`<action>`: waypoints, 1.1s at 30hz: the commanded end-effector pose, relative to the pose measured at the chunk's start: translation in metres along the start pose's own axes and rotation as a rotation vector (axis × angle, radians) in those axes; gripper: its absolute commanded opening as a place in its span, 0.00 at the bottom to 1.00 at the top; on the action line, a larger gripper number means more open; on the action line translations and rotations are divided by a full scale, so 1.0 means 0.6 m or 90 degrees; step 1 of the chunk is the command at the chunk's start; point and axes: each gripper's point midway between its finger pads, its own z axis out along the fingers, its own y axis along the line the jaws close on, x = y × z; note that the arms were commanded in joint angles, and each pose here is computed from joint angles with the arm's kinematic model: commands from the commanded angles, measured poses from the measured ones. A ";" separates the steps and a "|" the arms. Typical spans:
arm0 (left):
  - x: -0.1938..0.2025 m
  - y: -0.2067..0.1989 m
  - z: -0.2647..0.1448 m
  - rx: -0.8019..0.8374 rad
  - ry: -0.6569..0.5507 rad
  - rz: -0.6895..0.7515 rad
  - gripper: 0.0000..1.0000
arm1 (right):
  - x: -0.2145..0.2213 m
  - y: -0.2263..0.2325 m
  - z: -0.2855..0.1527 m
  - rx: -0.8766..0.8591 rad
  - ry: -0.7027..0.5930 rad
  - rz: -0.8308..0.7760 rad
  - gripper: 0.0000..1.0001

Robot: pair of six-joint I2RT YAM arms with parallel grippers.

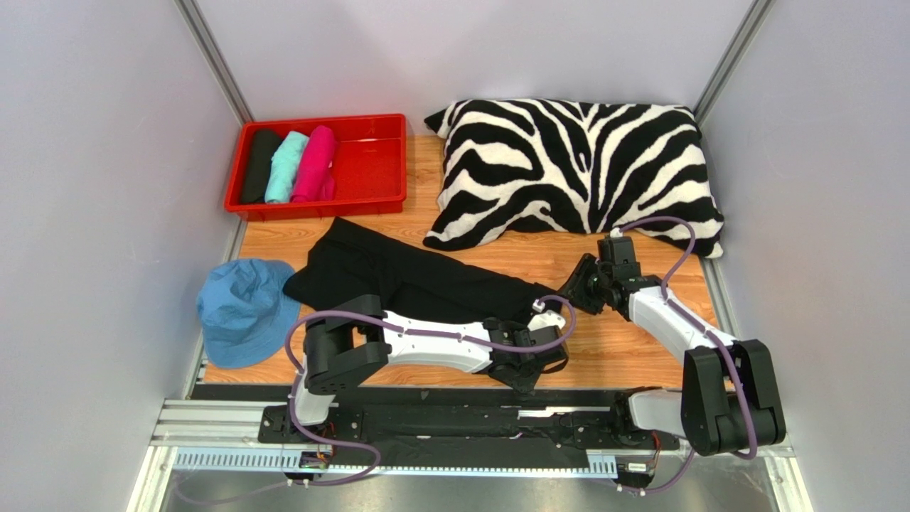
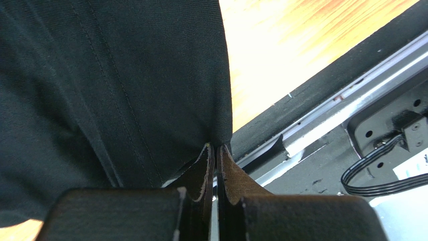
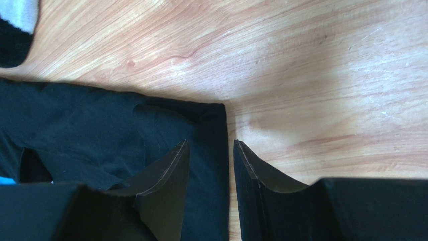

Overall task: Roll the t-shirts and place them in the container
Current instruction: Roll the T-shirt to the center of the board.

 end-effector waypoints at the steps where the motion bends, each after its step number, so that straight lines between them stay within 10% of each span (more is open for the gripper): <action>1: -0.021 -0.029 -0.022 0.064 -0.024 -0.031 0.05 | -0.017 0.009 0.015 -0.003 -0.028 -0.007 0.41; 33: -0.086 -0.082 -0.083 0.296 -0.093 -0.119 0.00 | -0.050 0.012 -0.014 0.131 -0.057 -0.049 0.06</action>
